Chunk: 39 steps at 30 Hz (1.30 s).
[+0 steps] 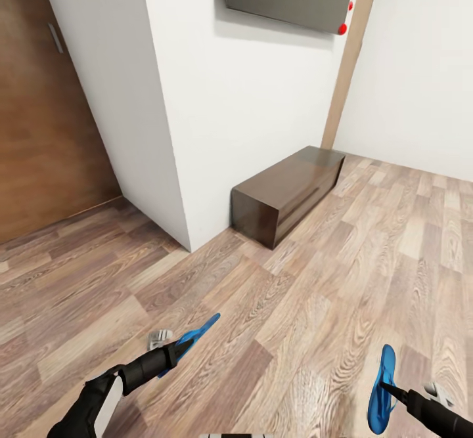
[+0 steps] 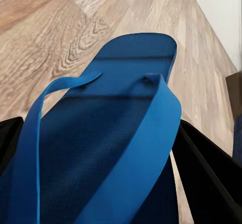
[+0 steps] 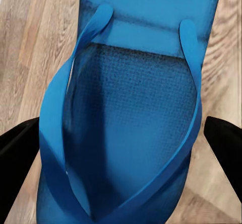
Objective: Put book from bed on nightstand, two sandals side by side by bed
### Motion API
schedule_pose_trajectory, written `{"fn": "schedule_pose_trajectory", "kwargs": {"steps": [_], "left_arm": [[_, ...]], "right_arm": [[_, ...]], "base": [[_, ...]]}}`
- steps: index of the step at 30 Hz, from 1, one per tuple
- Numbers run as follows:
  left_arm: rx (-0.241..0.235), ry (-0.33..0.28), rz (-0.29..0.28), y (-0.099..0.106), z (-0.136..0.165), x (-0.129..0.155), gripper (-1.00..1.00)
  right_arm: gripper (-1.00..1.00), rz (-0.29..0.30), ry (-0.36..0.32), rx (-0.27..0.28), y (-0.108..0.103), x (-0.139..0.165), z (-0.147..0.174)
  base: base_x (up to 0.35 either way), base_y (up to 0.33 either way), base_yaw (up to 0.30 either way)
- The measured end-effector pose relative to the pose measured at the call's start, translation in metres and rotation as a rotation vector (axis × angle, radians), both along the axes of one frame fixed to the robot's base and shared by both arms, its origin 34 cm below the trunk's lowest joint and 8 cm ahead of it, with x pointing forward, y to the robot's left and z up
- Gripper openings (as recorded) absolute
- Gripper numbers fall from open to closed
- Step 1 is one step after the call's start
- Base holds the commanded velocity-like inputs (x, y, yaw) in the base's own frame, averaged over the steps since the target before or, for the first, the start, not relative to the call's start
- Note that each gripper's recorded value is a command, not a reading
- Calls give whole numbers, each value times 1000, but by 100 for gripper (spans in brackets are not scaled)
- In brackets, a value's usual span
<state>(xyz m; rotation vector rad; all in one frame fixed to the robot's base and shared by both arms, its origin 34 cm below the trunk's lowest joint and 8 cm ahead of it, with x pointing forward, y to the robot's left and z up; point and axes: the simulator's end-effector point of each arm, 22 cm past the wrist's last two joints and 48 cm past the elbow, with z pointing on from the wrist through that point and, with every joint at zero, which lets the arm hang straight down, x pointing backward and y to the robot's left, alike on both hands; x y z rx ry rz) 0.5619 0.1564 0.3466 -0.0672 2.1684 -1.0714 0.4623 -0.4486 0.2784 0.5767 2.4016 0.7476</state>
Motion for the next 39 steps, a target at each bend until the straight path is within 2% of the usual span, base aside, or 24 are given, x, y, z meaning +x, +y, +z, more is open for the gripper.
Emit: {"fn": "schedule_pose_trajectory", "kwargs": {"steps": [10,21,26,28,33,39], "left_arm": [[0,-41,0,0,21,6,-100],[1,-37,1,0,20,5,-100],[-2,20,7,3,-2,-10,-100],[16,70,16,14,-28,-30,-100],[65,70,46,41,-52,-50,-100],[78,57,56,48,-52,-53,-100]], "right_arm": [[-100,0,-39,-2,0,9,16],[-100,2,-38,-2,0,8,16],[-100,2,-38,-1,0,8,16],[-100,3,-38,0,1,8,16],[-100,2,-43,1,1,9,18],[-100,7,-56,-2,2,12,24]], "base": [[0,0,-298],[0,0,-300],[0,0,-300],[0,0,-300],[0,0,-300],[0,0,-300]]}}
